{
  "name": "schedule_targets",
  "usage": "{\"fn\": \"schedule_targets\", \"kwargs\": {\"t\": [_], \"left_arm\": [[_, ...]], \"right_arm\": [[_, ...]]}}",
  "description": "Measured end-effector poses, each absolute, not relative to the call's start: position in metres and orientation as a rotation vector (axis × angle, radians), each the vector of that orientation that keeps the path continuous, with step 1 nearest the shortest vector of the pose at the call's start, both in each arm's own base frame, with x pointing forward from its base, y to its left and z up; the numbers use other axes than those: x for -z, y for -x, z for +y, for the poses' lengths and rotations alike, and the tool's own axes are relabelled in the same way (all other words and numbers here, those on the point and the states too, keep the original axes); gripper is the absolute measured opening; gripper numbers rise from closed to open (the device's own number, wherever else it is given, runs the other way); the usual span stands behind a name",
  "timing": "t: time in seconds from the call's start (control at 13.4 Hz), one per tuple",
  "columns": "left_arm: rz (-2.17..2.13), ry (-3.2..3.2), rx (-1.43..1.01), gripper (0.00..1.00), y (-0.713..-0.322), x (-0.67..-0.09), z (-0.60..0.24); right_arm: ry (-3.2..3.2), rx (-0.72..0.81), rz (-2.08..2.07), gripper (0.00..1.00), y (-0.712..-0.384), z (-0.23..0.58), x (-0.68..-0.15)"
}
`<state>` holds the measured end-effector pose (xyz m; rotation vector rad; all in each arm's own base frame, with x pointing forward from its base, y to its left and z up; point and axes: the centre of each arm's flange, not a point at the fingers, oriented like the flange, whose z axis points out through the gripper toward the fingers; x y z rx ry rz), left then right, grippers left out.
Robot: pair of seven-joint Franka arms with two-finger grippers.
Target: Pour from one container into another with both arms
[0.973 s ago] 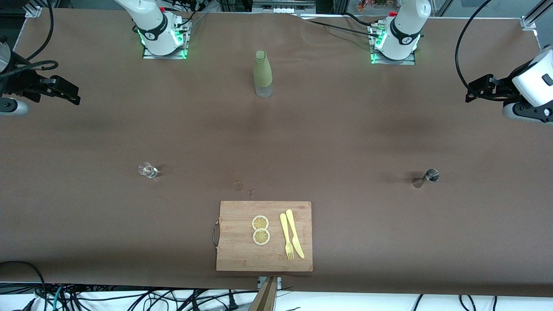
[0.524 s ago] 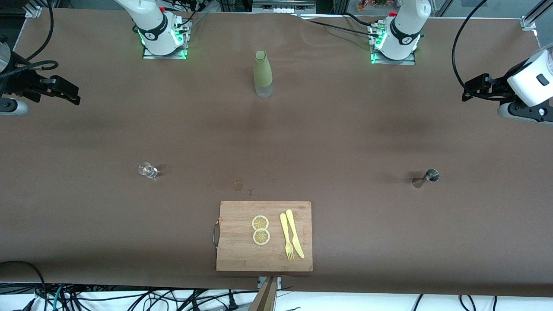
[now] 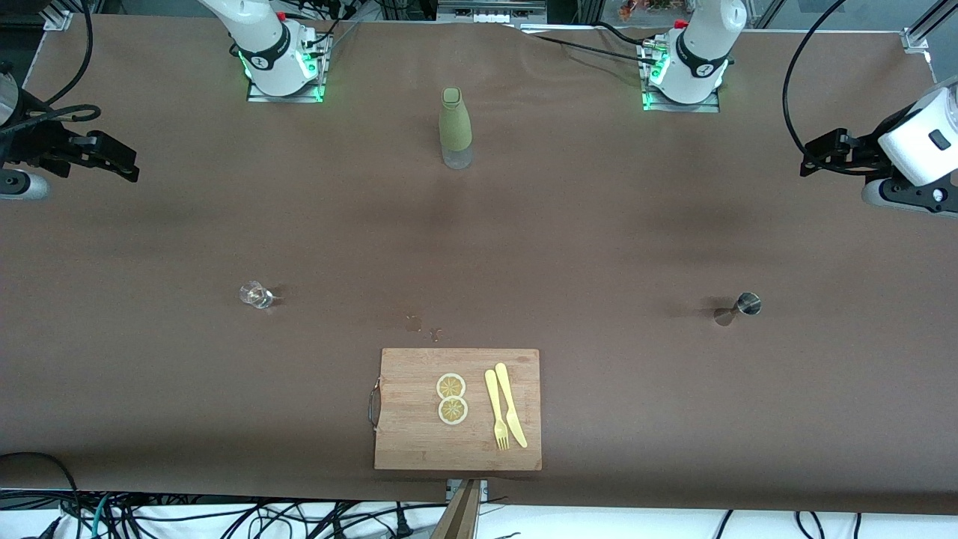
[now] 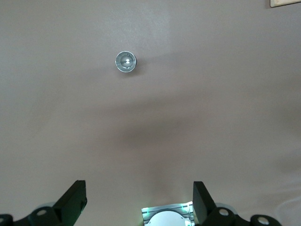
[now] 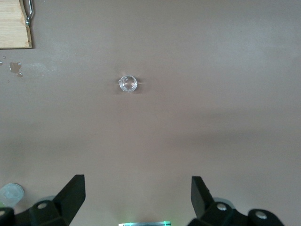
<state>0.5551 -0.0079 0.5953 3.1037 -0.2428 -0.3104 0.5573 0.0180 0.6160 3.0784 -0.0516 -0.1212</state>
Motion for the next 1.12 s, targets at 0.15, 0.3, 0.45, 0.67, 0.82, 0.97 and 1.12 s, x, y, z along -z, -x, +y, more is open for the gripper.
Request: {"fn": "schedule_targets", "kwargs": {"t": [0.15,0.3,0.45,0.67,0.82,0.97,1.12], "left_arm": [[-0.243,-3.104,0.310,1.00,-0.555,-0.595,-0.008],[-0.243,-3.104,0.310,1.00,-0.555,-0.595,-0.008],[-0.242,-3.104,0.311,1.00,-0.555,-0.595,-0.008],[-0.241,-3.104,0.311,1.00,-0.556,-0.594,-0.008],[-0.241,-3.103,0.312,1.00,-0.556,-0.594,-0.008],[-0.241,-3.104,0.311,1.00,-0.556,-0.594,-0.007],[-0.241,-3.104,0.310,1.00,-0.556,-0.594,-0.007]], "right_arm": [[-3.078,0.121,-0.052,1.00,-0.557,0.018,-0.616],[-3.078,0.120,-0.055,1.00,-0.557,0.017,-0.616],[-3.078,0.120,-0.058,1.00,-0.558,0.016,-0.616],[-3.078,0.121,-0.061,1.00,-0.558,0.015,-0.616],[-3.078,0.121,-0.062,1.00,-0.558,0.013,-0.616],[-3.081,0.124,-0.025,1.00,-0.558,0.001,-0.616],[-3.084,0.127,0.051,1.00,-0.558,-0.023,-0.616]]}}
